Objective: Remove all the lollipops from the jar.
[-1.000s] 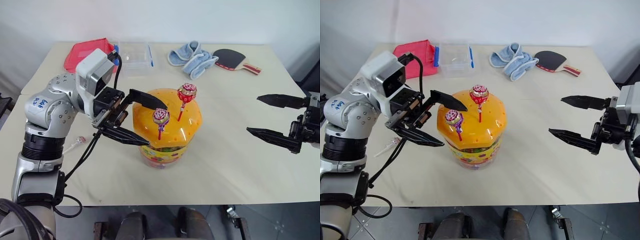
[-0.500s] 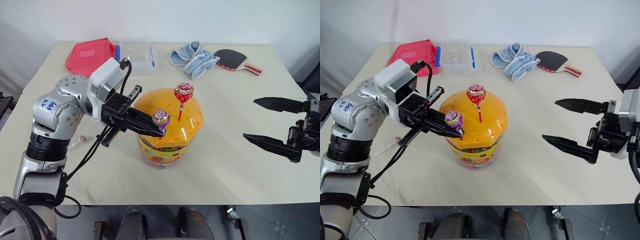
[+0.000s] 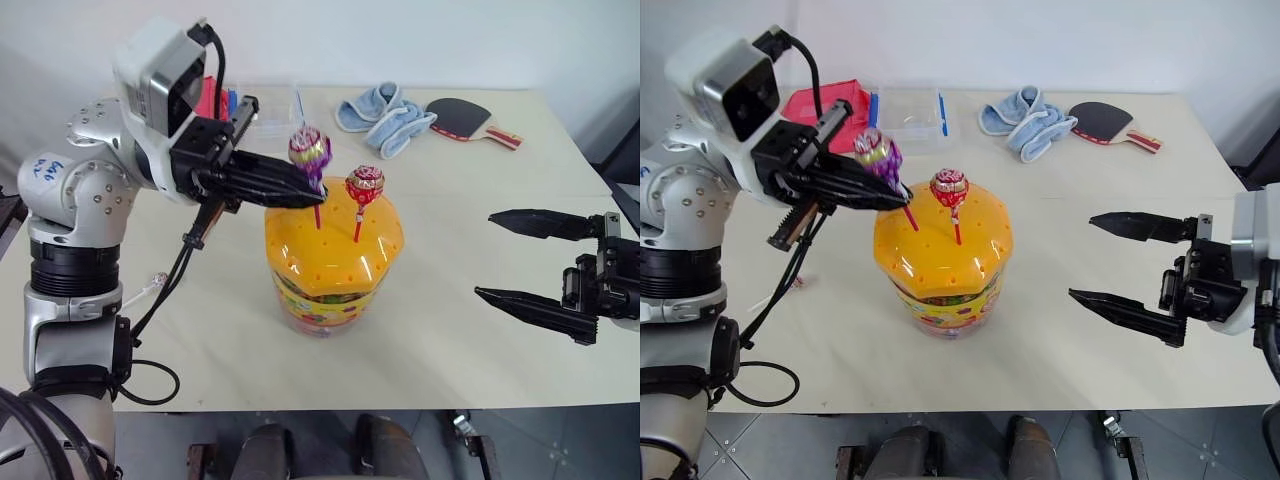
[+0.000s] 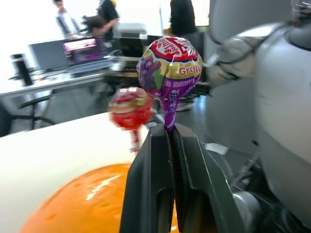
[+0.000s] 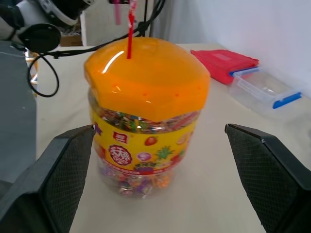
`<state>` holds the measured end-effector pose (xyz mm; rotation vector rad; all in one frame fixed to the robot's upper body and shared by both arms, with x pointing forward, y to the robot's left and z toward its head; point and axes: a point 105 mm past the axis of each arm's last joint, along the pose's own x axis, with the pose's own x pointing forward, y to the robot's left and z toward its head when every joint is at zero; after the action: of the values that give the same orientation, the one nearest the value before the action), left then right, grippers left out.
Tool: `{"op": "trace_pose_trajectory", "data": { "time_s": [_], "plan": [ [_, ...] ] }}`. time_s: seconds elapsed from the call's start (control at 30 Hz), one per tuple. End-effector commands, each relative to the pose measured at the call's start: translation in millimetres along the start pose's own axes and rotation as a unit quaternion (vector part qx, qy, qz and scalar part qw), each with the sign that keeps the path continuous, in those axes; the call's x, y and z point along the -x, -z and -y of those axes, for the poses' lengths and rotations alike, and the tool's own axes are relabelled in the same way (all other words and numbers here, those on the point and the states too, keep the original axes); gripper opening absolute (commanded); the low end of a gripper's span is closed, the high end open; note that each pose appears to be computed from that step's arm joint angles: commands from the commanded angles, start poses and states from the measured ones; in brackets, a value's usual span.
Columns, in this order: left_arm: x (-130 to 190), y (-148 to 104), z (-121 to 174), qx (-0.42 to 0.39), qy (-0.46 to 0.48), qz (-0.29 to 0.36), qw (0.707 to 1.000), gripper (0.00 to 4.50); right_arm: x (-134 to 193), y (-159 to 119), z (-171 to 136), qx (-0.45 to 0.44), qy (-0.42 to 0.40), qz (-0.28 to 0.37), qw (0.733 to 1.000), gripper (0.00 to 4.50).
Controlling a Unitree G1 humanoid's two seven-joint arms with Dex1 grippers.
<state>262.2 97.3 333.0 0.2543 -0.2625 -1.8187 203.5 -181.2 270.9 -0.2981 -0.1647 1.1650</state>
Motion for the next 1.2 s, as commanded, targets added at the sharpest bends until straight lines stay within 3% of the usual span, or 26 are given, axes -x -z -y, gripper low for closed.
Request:
{"op": "trace_pose_trajectory", "data": {
  "time_s": [0.03, 0.17, 0.33, 0.47, 0.6, 0.73, 0.8, 0.93, 1.03, 1.2],
  "plan": [
    [15.9, -13.9, -16.3, -0.009, -0.100, -0.028, 0.995, 0.02, -3.2, -9.6, -7.1, 0.010, -0.014, 0.020, 1.000, 4.50],
    [47.3, -3.7, -34.6, 0.043, -0.242, -0.082, 0.966, 0.02, -12.1, -7.4, -8.3, 0.000, -0.026, 0.031, 0.999, 4.50],
    [104.7, 21.2, -40.8, 0.125, -0.414, -0.152, 0.889, 0.02, -20.1, -3.9, -11.4, -0.014, -0.049, 0.036, 0.998, 4.50],
    [161.2, 59.7, -26.1, 0.211, -0.522, -0.237, 0.791, 0.02, -23.6, -3.0, -10.4, -0.019, -0.062, 0.037, 0.997, 4.50],
    [220.8, 98.2, 1.7, 0.292, -0.616, -0.292, 0.671, 0.02, -25.9, -2.7, -9.2, -0.021, -0.070, 0.039, 0.997, 4.50],
    [265.7, 132.8, 32.6, 0.355, -0.674, -0.351, 0.545, 0.02, -26.9, -0.3, -6.2, -0.021, -0.069, 0.039, 0.997, 4.50],
    [277.1, 144.3, 43.5, 0.372, -0.685, -0.370, 0.505, 0.02, -27.8, 0.2, -4.4, -0.021, -0.068, 0.039, 0.997, 4.50],
    [287.5, 156.7, 51.9, 0.398, -0.700, -0.377, 0.457, 0.02, -29.4, 0.2, -2.4, -0.018, -0.067, 0.040, 0.997, 4.50],
    [285.6, 159.5, 55.2, 0.426, -0.699, -0.370, 0.440, 0.02, -29.3, 0.1, -0.9, -0.015, -0.064, 0.040, 0.997, 4.50],
    [278.7, 150.9, 51.8, 0.445, -0.693, -0.350, 0.447, 1.21, -27.8, -0.6, 0.9, -0.010, -0.056, 0.040, 0.998, 4.50]
  ]
}}
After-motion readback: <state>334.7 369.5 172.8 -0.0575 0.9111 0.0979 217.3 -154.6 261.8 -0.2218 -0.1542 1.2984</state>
